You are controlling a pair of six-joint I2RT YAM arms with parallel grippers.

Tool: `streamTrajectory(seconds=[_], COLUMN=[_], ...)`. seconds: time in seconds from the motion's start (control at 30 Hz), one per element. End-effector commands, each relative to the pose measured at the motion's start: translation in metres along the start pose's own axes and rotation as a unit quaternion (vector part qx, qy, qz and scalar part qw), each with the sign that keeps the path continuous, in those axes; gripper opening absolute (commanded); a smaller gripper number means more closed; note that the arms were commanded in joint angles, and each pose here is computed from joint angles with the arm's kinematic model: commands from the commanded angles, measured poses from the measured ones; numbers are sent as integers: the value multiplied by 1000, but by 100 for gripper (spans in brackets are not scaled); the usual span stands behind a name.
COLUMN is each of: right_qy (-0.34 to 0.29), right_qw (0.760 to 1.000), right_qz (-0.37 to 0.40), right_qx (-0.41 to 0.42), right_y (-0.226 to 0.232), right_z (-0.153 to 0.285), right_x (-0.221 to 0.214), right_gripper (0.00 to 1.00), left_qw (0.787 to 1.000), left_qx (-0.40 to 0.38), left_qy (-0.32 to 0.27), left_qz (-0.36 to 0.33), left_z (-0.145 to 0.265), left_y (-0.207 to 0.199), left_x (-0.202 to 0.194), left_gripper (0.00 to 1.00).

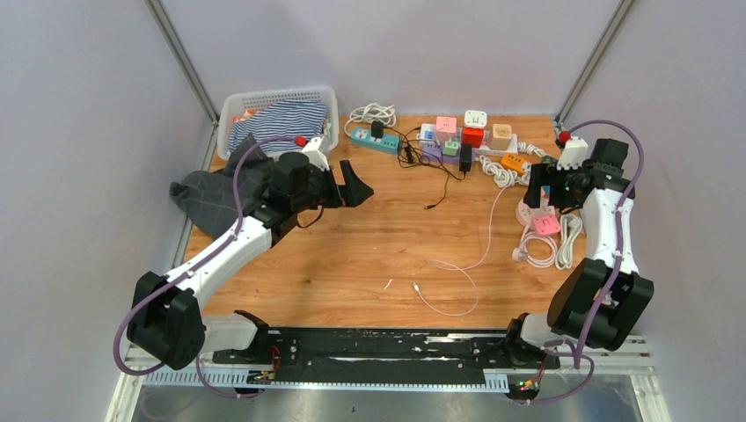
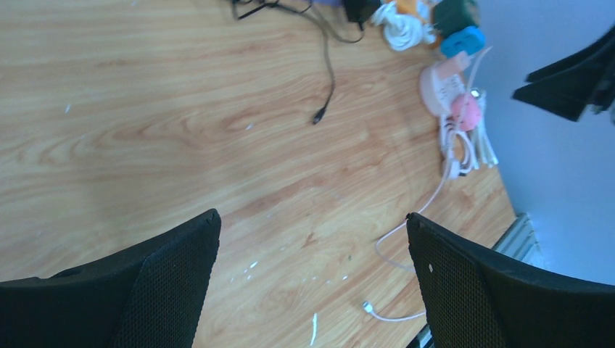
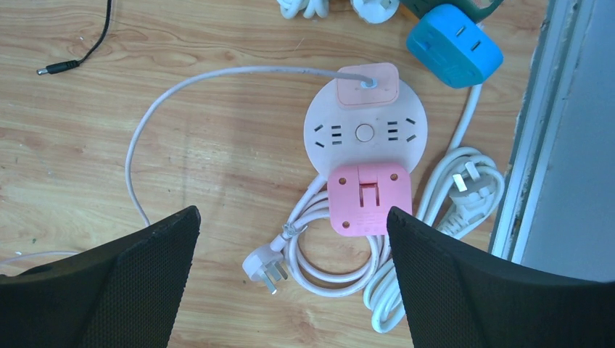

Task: Pull the plug off the socket
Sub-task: Move the socket to the center of the board.

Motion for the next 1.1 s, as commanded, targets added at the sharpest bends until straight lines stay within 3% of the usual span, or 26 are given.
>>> streamTrajectory(seconds=[0.0,0.2,0.47,0.8,1.07], right_qy=[6,2,-1,-13,-14], right_qw=[999,998,995,998,998], right_qz=[-17,-16,-16,17,30], right_qx=[41,66,97,56,49], right_y=[5,10,23,25,23], right_z=[2,4,10,1,-2], right_x=[-20,-34,-34,-75,-80], right_gripper=[100,100,100,100,99], left_qw=[994,988,975,978,978], left_qx=[-92,-144,-183,-195,-193], left_qy=[-38,-19,-55,-9,12], left_qz=[-40,-51,-113,-73,-76], left_z=[-1,-13,-23,-56,-66], left_y=[-39,-68,-124,-135,-137], left_x=[23,31,44,29,9], left_gripper=[100,100,100,100,100])
Point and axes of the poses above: each gripper's point midway between its finger pads, its own z axis back along the fingers, its own y axis along the line the jaws close on, x = y × z, the point moved 2 cm from there along z, back along the fingers
